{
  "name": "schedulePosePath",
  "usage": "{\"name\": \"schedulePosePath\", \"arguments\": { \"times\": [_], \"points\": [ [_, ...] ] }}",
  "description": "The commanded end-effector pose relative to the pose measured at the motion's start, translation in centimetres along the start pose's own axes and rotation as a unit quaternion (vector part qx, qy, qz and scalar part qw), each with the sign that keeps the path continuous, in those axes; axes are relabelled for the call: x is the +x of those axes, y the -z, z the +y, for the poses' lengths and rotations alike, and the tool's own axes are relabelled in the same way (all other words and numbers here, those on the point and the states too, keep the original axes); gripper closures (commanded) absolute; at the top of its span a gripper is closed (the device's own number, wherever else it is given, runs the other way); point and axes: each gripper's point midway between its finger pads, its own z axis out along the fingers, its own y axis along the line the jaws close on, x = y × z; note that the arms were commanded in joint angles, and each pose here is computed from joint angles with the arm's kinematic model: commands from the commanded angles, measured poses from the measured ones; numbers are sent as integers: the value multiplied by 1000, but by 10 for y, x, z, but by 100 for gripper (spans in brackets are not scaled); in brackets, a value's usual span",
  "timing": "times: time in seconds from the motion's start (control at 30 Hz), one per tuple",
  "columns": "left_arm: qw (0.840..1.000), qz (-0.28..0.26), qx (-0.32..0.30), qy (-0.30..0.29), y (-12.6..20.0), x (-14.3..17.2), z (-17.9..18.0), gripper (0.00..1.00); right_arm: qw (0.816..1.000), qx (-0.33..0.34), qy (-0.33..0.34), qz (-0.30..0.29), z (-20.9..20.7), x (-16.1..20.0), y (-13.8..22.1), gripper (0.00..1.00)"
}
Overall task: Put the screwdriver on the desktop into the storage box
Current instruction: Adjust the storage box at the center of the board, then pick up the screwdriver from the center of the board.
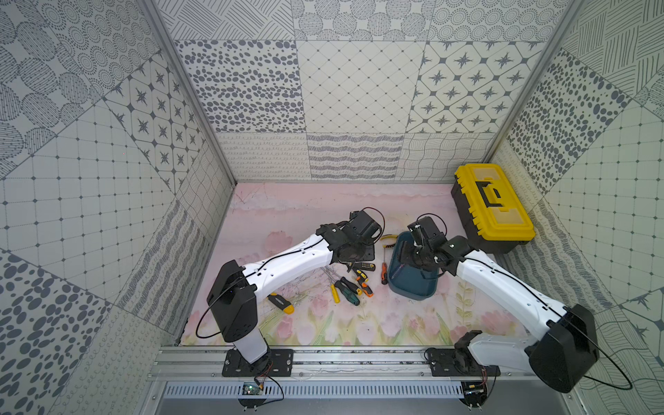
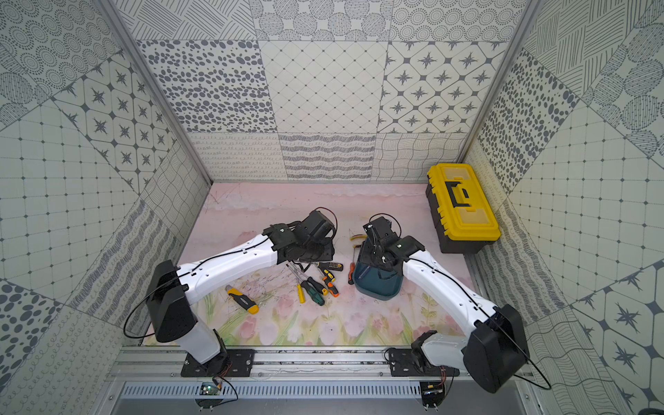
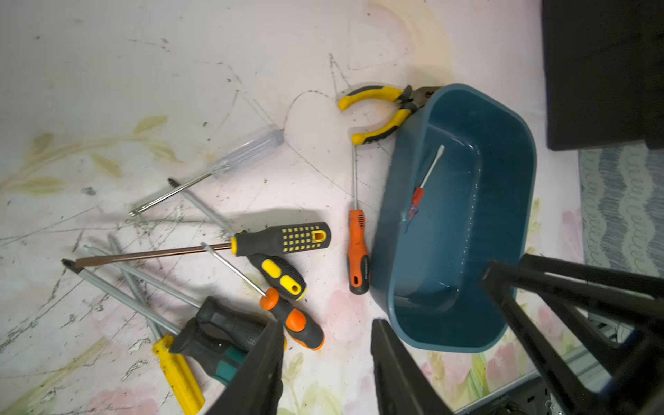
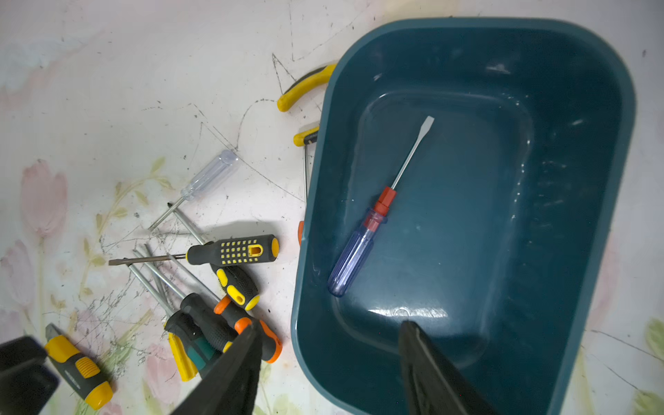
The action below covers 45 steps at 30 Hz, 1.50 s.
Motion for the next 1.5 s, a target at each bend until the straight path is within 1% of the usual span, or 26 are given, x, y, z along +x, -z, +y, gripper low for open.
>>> {"name": "schedulePosePath", "arguments": {
  "times": [0.0,0.07,0.2,0.23,0.37,0.47,0.8,0.97,1.0,1.03,1.13,1.2,1.27,1.33,1.43,1.47],
  "points": [
    [995,-36,-2,88,6,-6,26,55,1000,-6,17,6,15,-7,-15,36],
    [995,-36,-6,98,6,-5,33,54,999,-13,27,23,24,-6,-25,36],
    [993,-31,-12,113,2,-2,40,54,998,-6,45,51,32,-3,-48,39],
    [993,-27,-14,118,0,-1,42,54,997,2,51,61,32,-1,-56,41],
    [991,-23,-23,131,-2,2,50,54,995,20,59,81,25,8,-71,55],
    [990,-27,-32,134,-1,2,56,54,993,32,66,88,15,15,-74,64],
    [990,-37,-72,115,8,0,73,53,989,48,104,95,-6,30,-71,78],
    [988,-37,-80,123,12,5,84,53,987,42,121,98,-8,34,-63,78],
    [988,-35,-82,127,11,7,88,52,986,38,127,98,-6,33,-62,77],
    [987,-33,-81,132,12,10,91,52,986,34,133,98,-4,31,-59,73],
    [983,-26,-74,168,11,17,103,52,984,14,154,86,10,20,-47,64],
    [976,-21,-69,204,8,25,116,52,983,-9,175,56,29,6,-31,61],
    [969,-22,-65,239,10,30,128,52,977,-29,209,32,50,2,-20,60],
    [961,-24,-65,268,11,36,140,52,969,-55,240,37,72,9,-15,60],
    [950,-29,-69,302,13,44,156,52,955,-90,273,79,98,39,-19,60],
    [947,-31,-70,311,15,46,162,52,947,-100,288,97,108,54,-22,60]
  ]
}}
